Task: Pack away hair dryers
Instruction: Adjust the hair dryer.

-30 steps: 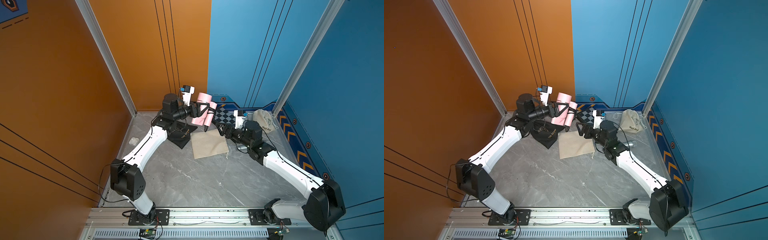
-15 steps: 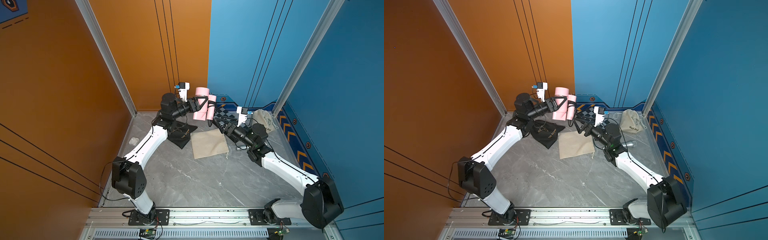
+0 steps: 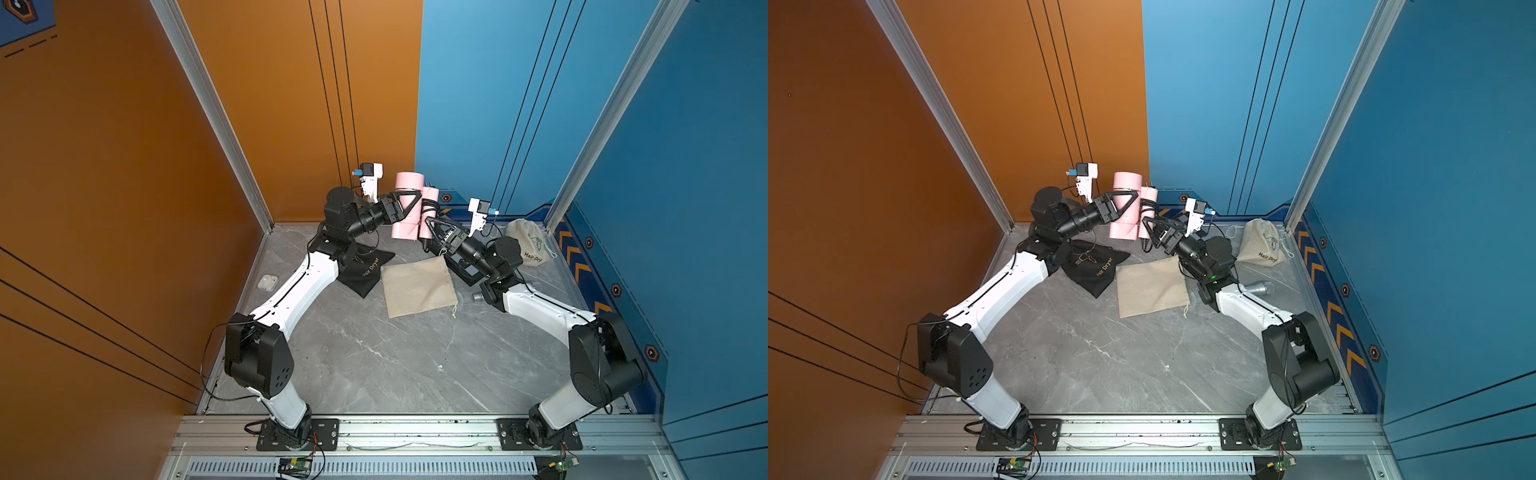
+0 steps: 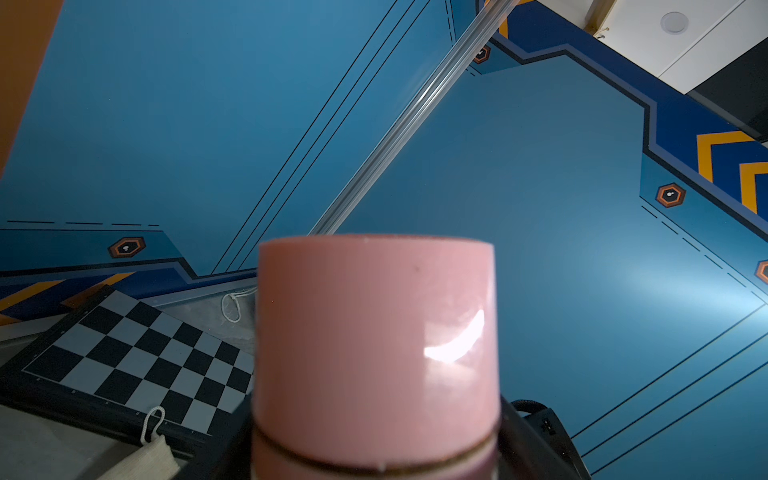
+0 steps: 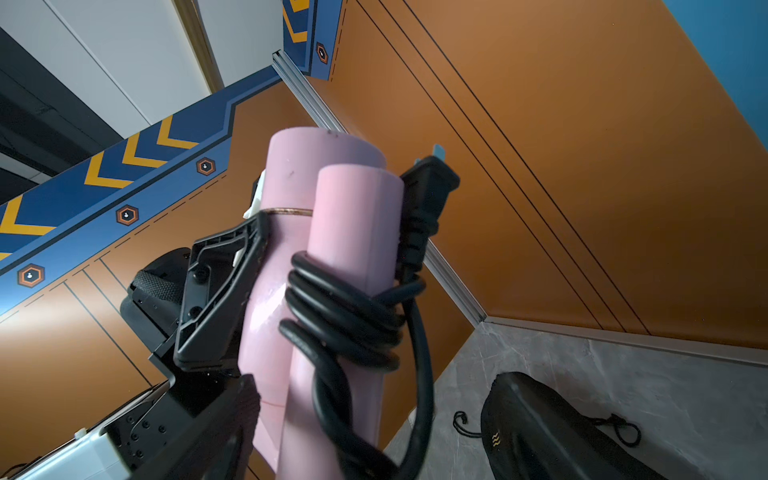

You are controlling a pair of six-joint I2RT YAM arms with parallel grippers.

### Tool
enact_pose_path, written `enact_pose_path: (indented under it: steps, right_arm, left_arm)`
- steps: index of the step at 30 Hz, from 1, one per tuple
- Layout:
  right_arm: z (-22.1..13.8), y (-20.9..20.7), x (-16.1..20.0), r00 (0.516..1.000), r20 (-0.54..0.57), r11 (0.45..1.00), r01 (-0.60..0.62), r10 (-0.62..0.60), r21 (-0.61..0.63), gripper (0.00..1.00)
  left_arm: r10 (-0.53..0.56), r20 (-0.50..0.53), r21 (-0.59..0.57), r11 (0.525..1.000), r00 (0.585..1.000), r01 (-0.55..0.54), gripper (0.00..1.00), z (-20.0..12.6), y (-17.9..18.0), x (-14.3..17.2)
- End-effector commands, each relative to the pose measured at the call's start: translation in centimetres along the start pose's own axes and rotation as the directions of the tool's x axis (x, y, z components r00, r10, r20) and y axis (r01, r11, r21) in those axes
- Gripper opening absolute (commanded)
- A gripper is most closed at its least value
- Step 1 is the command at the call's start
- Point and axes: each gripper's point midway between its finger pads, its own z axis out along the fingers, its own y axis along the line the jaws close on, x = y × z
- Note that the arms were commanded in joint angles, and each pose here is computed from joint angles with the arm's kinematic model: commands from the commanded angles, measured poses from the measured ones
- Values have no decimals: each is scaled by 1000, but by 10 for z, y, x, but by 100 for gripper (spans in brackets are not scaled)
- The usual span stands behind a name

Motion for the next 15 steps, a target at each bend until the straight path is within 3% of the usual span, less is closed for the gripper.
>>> enact_pose_path:
  steps: [1, 8, 12, 15]
  right_arm:
    - [9, 24, -14, 999, 29, 994, -13, 16, -108, 84]
    - [20, 23, -14, 996, 50, 986, -70, 78, -152, 77]
    - [24, 21, -13, 994, 57, 984, -80, 90, -156, 66]
    - [26, 21, -16, 993, 69, 984, -84, 95, -155, 52]
  left_arm:
    - [62, 61, 55, 996, 996, -65, 24, -3, -20, -16]
    - [69, 69, 51, 996, 995, -72, 24, -2, -20, -19]
    - [69, 70, 50, 996, 995, -73, 24, -1, -19, -19]
    - [72, 69, 51, 996, 995, -75, 24, 0, -19, -19]
